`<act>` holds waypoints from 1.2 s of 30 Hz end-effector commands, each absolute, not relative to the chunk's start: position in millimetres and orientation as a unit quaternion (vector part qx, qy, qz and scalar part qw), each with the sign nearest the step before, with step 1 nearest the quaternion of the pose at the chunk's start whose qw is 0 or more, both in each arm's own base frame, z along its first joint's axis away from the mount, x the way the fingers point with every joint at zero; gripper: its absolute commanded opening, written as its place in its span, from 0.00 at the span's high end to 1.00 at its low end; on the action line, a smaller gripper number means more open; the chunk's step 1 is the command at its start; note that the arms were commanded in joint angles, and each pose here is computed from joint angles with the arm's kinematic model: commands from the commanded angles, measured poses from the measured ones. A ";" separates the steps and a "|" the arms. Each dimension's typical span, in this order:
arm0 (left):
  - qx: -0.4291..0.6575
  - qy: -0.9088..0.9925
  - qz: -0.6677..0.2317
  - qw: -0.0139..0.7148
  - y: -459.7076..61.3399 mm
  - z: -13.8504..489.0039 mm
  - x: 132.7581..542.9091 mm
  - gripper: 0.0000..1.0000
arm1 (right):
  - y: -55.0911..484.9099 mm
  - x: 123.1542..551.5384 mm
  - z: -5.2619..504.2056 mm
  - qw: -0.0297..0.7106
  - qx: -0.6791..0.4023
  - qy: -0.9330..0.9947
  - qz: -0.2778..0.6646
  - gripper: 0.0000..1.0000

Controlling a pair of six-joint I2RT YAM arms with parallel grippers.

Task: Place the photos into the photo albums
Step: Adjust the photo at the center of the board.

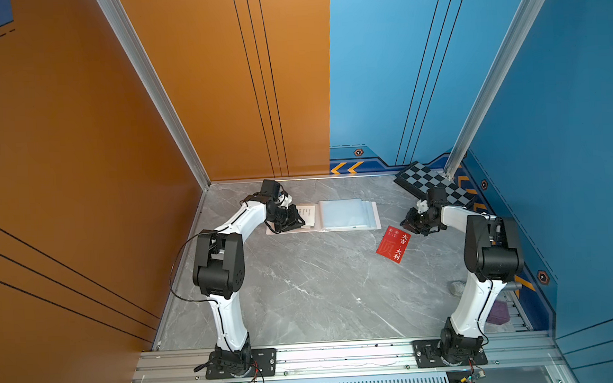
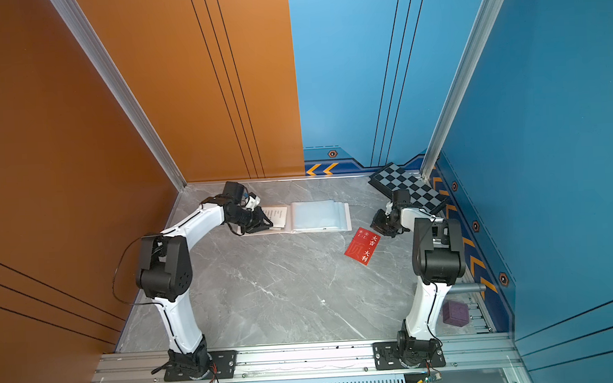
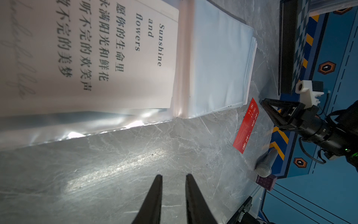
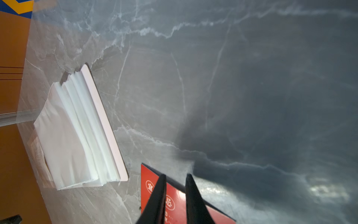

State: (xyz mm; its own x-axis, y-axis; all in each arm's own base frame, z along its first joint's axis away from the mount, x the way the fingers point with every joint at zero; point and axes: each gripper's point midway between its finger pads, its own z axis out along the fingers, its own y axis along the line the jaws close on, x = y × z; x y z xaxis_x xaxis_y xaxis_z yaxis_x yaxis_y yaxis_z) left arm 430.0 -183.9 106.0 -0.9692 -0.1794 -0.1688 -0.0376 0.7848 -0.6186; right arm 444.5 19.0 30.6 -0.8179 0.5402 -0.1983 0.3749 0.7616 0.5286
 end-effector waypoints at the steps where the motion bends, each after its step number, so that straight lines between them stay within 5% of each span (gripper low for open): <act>1: -0.037 0.935 -0.333 0.119 -190.1 125.4 425.1 0.76 | 10.0 421.5 14.4 0.133 0.252 0.935 0.214 0.79; 12: -0.031 0.933 -0.340 0.115 -197.7 128.8 421.0 0.76 | 8.3 366.3 13.2 0.113 0.264 0.936 0.204 0.79; 23: -0.019 0.931 -0.342 0.125 -203.9 139.3 416.7 0.76 | 76.1 314.0 23.4 0.077 0.206 0.945 0.242 0.79; 36: 0.022 0.941 -0.327 0.086 -238.3 114.3 396.4 0.76 | 56.6 327.6 39.5 0.109 0.206 0.940 0.248 0.76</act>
